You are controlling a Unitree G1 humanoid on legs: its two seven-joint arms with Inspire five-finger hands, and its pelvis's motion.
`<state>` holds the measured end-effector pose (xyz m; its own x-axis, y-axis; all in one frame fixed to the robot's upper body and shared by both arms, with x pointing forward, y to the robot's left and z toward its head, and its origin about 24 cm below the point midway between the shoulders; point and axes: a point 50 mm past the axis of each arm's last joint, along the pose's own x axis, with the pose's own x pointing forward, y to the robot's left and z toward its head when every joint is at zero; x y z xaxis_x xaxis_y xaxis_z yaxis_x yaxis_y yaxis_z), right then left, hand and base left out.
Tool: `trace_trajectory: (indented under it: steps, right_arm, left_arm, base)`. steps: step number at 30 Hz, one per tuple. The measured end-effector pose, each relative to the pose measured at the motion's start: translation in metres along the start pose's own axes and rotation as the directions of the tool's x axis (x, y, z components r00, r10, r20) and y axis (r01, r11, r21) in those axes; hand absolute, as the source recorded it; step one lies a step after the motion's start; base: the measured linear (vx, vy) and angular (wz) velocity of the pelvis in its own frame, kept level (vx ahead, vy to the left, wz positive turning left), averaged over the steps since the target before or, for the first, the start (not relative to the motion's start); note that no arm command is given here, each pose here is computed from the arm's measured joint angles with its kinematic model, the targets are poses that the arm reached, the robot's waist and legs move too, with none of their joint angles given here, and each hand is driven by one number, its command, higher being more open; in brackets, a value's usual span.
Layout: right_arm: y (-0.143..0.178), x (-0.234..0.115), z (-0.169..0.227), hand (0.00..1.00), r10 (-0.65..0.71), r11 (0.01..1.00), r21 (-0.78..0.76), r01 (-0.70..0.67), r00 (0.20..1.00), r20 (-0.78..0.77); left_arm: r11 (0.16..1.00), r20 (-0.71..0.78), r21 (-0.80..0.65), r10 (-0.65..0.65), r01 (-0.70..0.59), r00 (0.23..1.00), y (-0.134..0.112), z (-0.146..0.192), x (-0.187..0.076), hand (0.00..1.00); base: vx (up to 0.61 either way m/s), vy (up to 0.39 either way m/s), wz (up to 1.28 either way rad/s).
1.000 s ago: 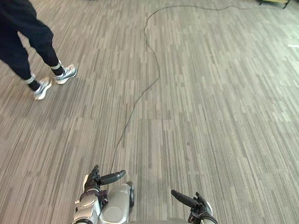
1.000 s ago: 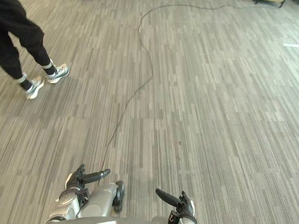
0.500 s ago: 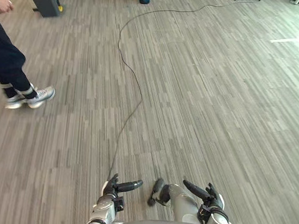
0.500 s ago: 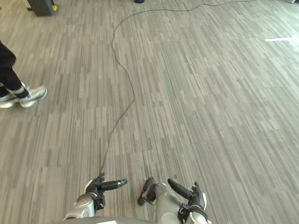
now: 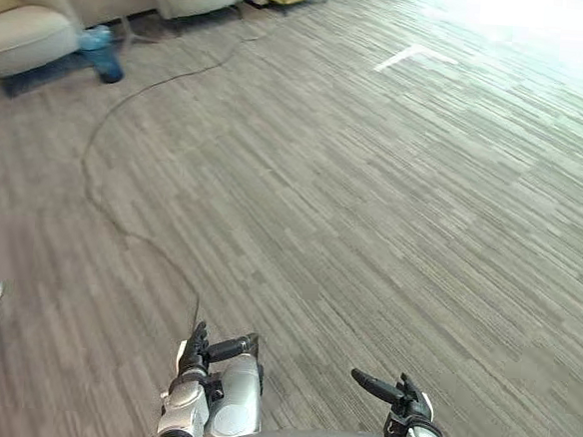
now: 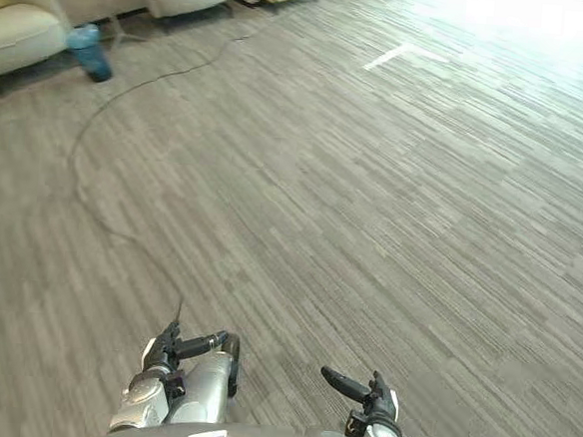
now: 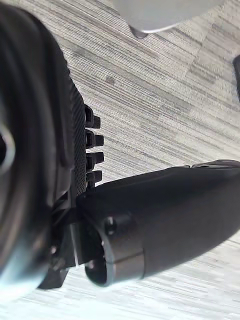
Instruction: Pick up cushions and gather them together orderly.
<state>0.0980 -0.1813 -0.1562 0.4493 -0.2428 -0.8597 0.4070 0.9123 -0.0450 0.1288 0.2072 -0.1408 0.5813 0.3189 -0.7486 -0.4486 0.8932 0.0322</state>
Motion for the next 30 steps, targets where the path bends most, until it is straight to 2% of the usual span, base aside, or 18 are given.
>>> trace_trajectory:
  steps: [2, 5, 10, 14, 18, 22, 27, 30]
  right_arm:
    - [0.012, -0.003, -0.008, 1.00, 0.038, 0.999, -0.015, -0.038, 0.999, -0.020]
    - [0.016, -0.002, -0.001, 1.00, 0.086, 0.993, -0.075, -0.086, 0.996, 0.000]
    - [0.014, 0.001, 0.024, 1.00, 0.085, 0.993, -0.087, -0.076, 0.990, 0.113]
    - [0.006, 0.004, 0.026, 1.00, 0.049, 0.998, -0.055, -0.043, 0.993, 0.109]
    - [0.006, 0.006, 0.034, 1.00, 0.041, 0.999, -0.026, -0.038, 0.992, 0.119]
    - [0.000, 0.007, 0.038, 1.00, 0.039, 0.998, -0.060, -0.031, 0.991, 0.131]
    - [0.012, 0.006, 0.035, 1.00, 0.074, 0.992, -0.108, -0.061, 0.990, 0.117]
    - [0.013, 0.006, 0.031, 1.00, 0.067, 0.993, -0.105, -0.057, 0.993, 0.095]
  left_arm:
    - [0.999, -0.003, -0.002, 0.032, -0.032, 0.999, 0.011, 0.001, 0.001, 1.00]
    - [0.999, -0.038, 0.018, 0.048, -0.047, 0.998, 0.013, 0.000, 0.005, 1.00]
    - [0.997, -0.069, 0.072, 0.023, -0.018, 0.997, 0.002, -0.006, 0.004, 1.00]
    - [0.984, -0.094, 0.167, -0.047, 0.063, 0.994, -0.011, -0.011, 0.003, 1.00]
    - [0.974, -0.113, 0.192, -0.100, 0.120, 0.989, -0.026, -0.015, 0.001, 1.00]
    - [0.982, -0.094, 0.153, -0.098, 0.112, 0.991, -0.030, -0.014, -0.001, 1.00]
    - [0.990, -0.042, 0.134, -0.048, 0.053, 0.998, -0.009, -0.008, -0.001, 1.00]
    - [0.999, -0.005, 0.049, -0.019, 0.020, 1.000, -0.008, -0.003, -0.002, 1.00]
  base:
    - [0.66, 0.423, -1.07]
    - [0.68, 0.435, -0.83]
    - [0.42, 0.202, -0.58]
    - [0.57, 0.103, -0.12]
    - [0.61, -0.064, 0.27]
    - [0.47, -0.121, -0.22]
    - [0.45, -0.032, -0.97]
    - [0.47, 0.060, -0.97]
